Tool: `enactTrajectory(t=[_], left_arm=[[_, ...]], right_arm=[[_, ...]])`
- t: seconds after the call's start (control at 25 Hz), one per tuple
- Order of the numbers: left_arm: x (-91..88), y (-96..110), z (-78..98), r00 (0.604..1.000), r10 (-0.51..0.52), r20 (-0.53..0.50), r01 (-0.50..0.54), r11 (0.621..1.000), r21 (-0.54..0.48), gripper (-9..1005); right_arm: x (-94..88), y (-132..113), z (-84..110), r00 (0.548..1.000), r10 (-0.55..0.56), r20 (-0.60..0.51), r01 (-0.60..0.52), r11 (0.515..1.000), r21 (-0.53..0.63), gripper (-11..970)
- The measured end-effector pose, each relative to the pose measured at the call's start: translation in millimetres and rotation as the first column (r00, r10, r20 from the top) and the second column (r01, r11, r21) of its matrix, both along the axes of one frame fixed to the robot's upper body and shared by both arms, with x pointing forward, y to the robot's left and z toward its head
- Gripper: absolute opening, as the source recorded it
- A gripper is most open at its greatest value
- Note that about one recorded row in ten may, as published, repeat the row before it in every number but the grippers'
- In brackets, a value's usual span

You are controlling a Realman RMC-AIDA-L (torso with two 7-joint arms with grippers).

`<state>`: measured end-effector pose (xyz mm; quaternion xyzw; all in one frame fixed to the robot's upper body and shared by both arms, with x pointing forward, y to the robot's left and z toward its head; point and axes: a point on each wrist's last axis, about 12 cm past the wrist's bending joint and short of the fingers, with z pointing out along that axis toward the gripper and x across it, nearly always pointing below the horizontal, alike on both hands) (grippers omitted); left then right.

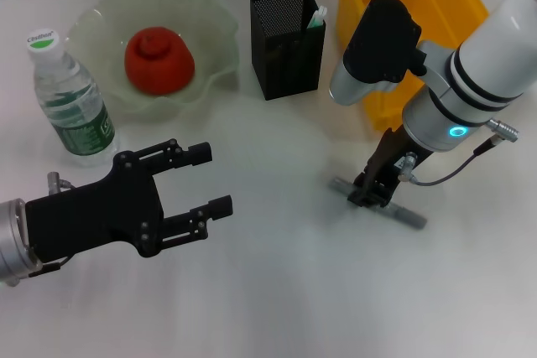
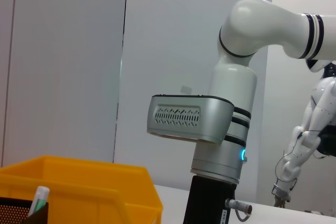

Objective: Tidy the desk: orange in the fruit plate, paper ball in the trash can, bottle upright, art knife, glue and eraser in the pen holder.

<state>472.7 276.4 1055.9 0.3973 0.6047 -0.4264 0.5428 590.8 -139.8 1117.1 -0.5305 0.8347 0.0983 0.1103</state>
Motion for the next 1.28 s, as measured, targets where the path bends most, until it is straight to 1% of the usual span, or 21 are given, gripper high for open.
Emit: enactTrajectory(t=[0.16, 0.52, 0.68, 0.84, 0.96, 1.04, 1.16, 1.24, 1.28], left_arm=[[0.3, 0, 0.2, 1.000, -0.001, 0.001, 0.001, 1.000, 0.000, 715], [0.5, 0, 0.4, 1.000, 0.000, 0.002, 0.000, 1.000, -0.002, 715], [0.5, 0, 0.5, 1.000, 0.000, 0.002, 0.000, 1.000, -0.002, 715], [0.0, 0, 0.4, 1.000, -0.001, 0.001, 0.001, 1.000, -0.003, 716], [-0.4, 0, 0.4, 1.000, 0.000, 0.001, 0.000, 1.000, -0.004, 716], [-1.6, 1, 0.2, 1.000, 0.003, 0.000, -0.003, 1.000, -0.007, 716], [-2.1, 2, 0.1, 1.000, 0.006, -0.001, -0.006, 1.000, -0.008, 716], [-2.1, 2, 0.1, 1.000, 0.006, 0.000, -0.006, 1.000, -0.008, 716], [-2.2, 2, 0.1, 1.000, 0.006, 0.000, -0.006, 1.000, -0.009, 716]], right_arm=[[0.0, 0, -0.4, 1.000, 0.002, 0.001, -0.002, 1.000, -0.005, 183], [0.0, 2, -1.6, 1.000, 0.012, -0.006, -0.012, 1.000, -0.019, 158], [0.1, 4, 3.5, 1.000, 0.018, 0.016, -0.018, 1.000, 0.000, 152], [-0.8, 5, 9.8, 0.999, 0.018, 0.036, -0.020, 0.998, 0.052, 149], [-4.4, 5, 19.9, 0.996, 0.033, 0.078, -0.044, 0.988, 0.148, 146], [-5.4, 1, 29.0, 0.994, 0.029, 0.107, -0.055, 0.968, 0.245, 142], [-4.3, -12, 42.6, 0.989, -0.001, 0.146, -0.061, 0.905, 0.422, 138], [-4.0, -22, 48.6, 0.983, -0.021, 0.180, -0.082, 0.834, 0.546, 138], [-4.3, -26, 49.4, 0.981, -0.028, 0.191, -0.090, 0.808, 0.583, 138]])
